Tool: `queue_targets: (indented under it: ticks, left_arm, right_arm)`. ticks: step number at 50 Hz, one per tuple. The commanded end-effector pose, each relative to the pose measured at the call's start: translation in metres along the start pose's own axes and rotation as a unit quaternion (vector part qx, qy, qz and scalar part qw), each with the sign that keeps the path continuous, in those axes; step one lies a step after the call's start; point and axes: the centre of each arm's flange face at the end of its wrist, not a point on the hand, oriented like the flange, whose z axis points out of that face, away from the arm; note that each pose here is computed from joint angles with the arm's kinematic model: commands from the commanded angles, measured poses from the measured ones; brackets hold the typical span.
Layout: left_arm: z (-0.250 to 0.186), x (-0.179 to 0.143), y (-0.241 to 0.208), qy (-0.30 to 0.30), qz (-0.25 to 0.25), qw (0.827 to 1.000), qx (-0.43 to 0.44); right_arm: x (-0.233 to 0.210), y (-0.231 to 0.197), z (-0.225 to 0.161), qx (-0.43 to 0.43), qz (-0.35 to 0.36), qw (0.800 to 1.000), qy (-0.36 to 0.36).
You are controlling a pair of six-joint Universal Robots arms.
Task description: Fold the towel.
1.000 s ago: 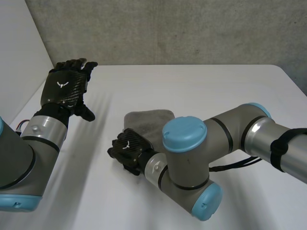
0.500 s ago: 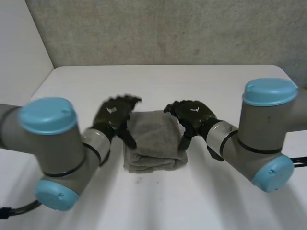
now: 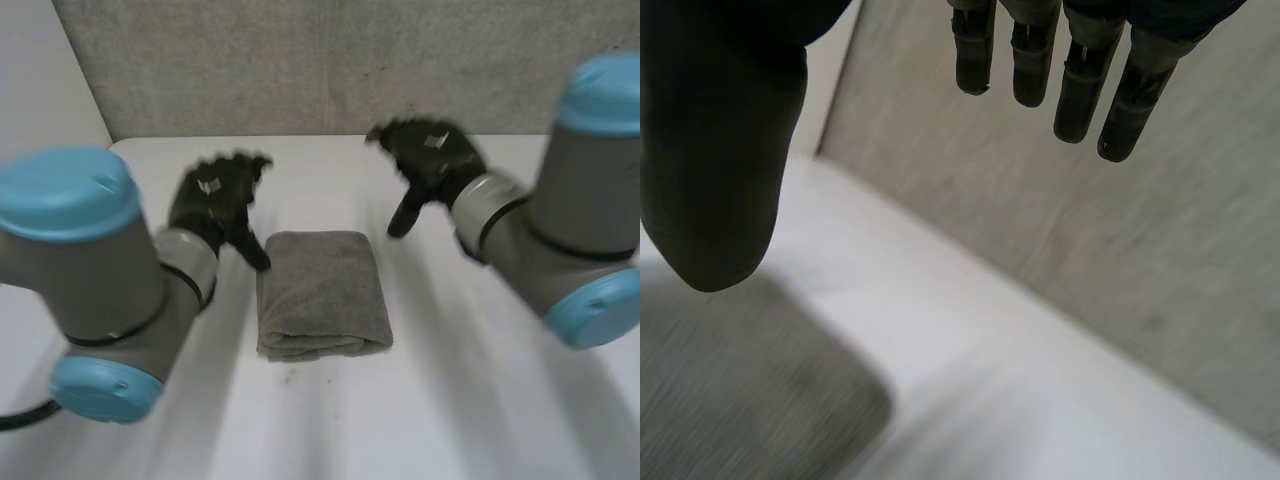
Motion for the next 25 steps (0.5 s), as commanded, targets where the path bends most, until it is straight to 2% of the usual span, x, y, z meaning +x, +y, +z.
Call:
queue_targets:
  ticks: [1, 3, 9, 25]
  left_arm:
    - [-0.024, -0.010, -0.078, -0.013, 0.013, 0.996, 0.087]
    - [-0.027, -0.016, -0.090, -0.023, 0.017, 0.995, 0.094]
    - [-0.038, -0.028, -0.112, -0.041, 0.013, 0.994, 0.104]
    - [-0.037, -0.029, -0.105, -0.041, 0.014, 0.995, 0.093]
  right_arm:
    - [0.035, -0.046, -0.022, 0.058, 0.005, 0.997, 0.058]
    - [0.048, -0.057, -0.033, 0.070, 0.002, 0.993, 0.098]
    - [0.058, -0.055, -0.042, 0.052, 0.000, 0.990, 0.132]
    - [0.056, -0.051, -0.043, 0.041, 0.001, 0.991, 0.127]
